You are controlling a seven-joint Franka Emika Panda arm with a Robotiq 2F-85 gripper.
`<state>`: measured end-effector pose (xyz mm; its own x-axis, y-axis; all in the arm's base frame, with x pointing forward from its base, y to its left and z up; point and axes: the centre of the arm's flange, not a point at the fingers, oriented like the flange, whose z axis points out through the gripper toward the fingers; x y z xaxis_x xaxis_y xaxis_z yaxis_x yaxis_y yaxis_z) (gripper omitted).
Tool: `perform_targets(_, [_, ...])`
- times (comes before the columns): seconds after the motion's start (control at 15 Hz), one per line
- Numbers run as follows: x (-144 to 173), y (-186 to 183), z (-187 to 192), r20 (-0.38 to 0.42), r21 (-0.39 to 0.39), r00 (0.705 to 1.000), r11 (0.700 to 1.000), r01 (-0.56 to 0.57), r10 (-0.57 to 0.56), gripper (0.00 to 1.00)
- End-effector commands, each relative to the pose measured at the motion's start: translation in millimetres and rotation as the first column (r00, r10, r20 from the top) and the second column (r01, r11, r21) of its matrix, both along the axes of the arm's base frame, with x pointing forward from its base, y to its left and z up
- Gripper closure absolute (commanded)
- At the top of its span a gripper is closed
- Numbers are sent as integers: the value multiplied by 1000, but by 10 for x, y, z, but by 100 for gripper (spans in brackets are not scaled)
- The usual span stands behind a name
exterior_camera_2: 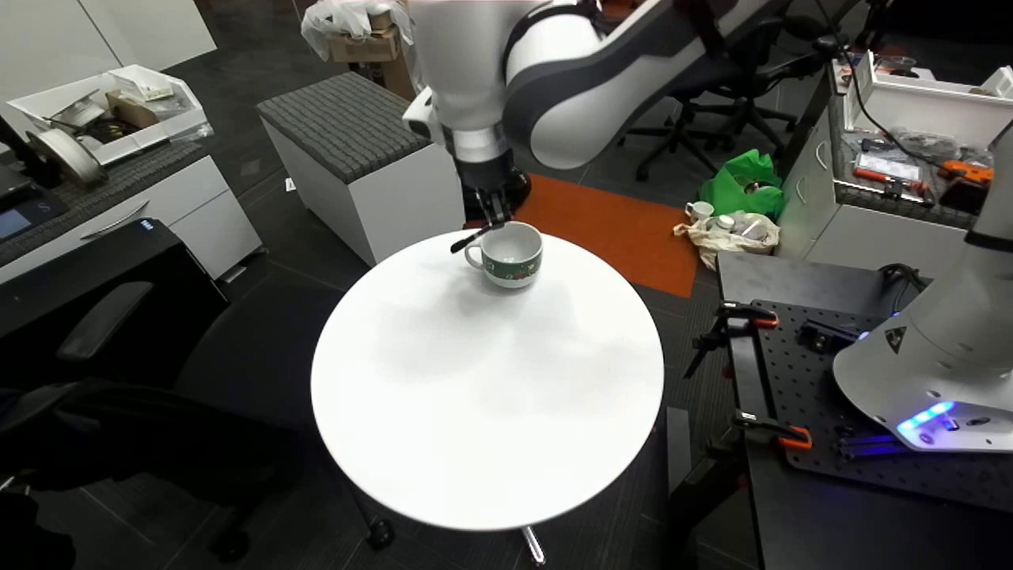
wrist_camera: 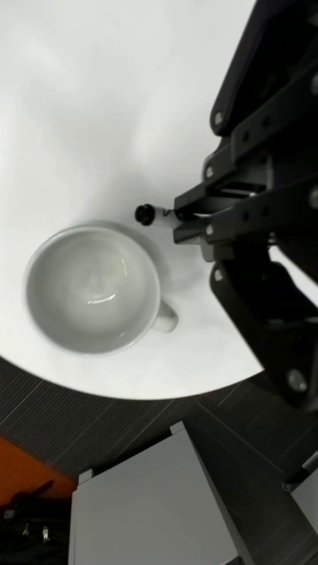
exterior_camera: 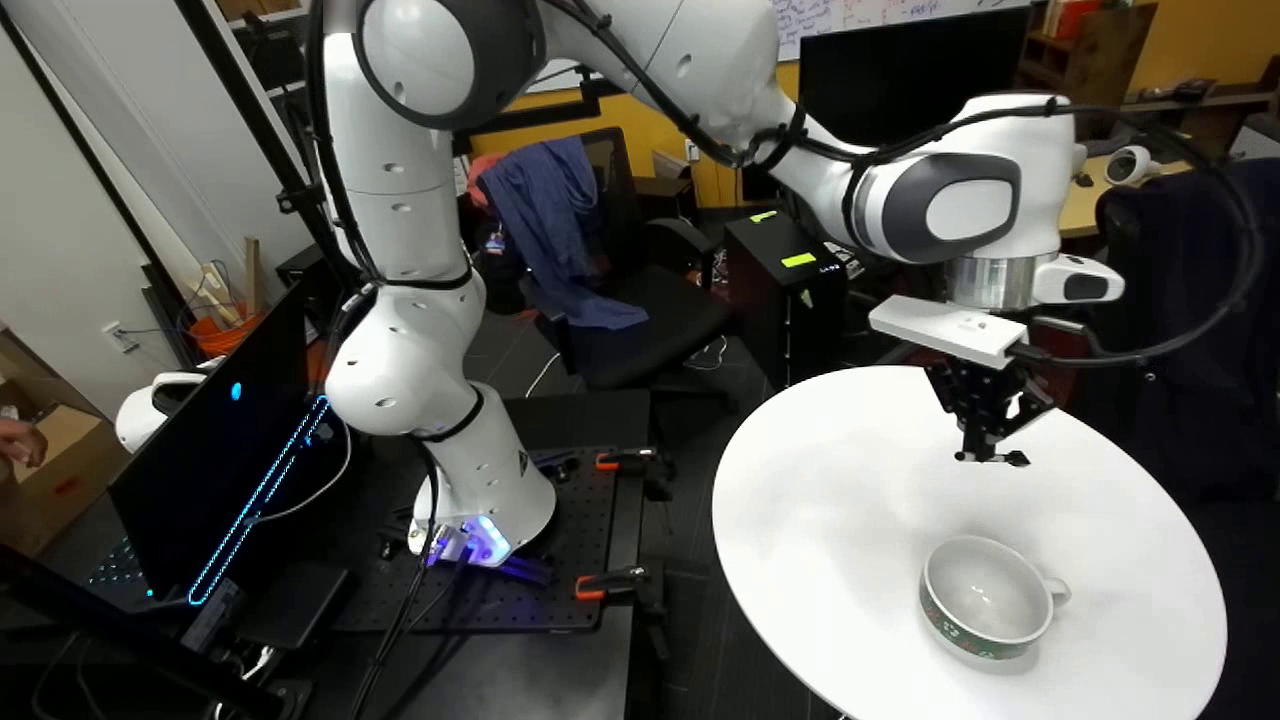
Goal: Take the marker from the mug and put it on the table
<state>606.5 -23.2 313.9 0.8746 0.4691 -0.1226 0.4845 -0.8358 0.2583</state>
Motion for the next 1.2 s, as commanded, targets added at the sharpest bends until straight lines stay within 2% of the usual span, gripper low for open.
perform_targets(0.0, [60,661,-439,77,67,996,997,34,-39,97])
perform_targets(0.27, [176,1335,-903,142,149,988,988,39,-61,97])
perform_targets(0.53, [247,1661,-1257,162,176,983,983,53,-82,97])
perform_targets(0.6, [256,1701,-1308,160,175,984,983,53,-82,74])
perform_targets(0.67, [262,1738,-1354,157,177,984,983,54,-82,63])
perform_targets(1.13, [191,1842,-1416,148,171,986,984,54,-80,10])
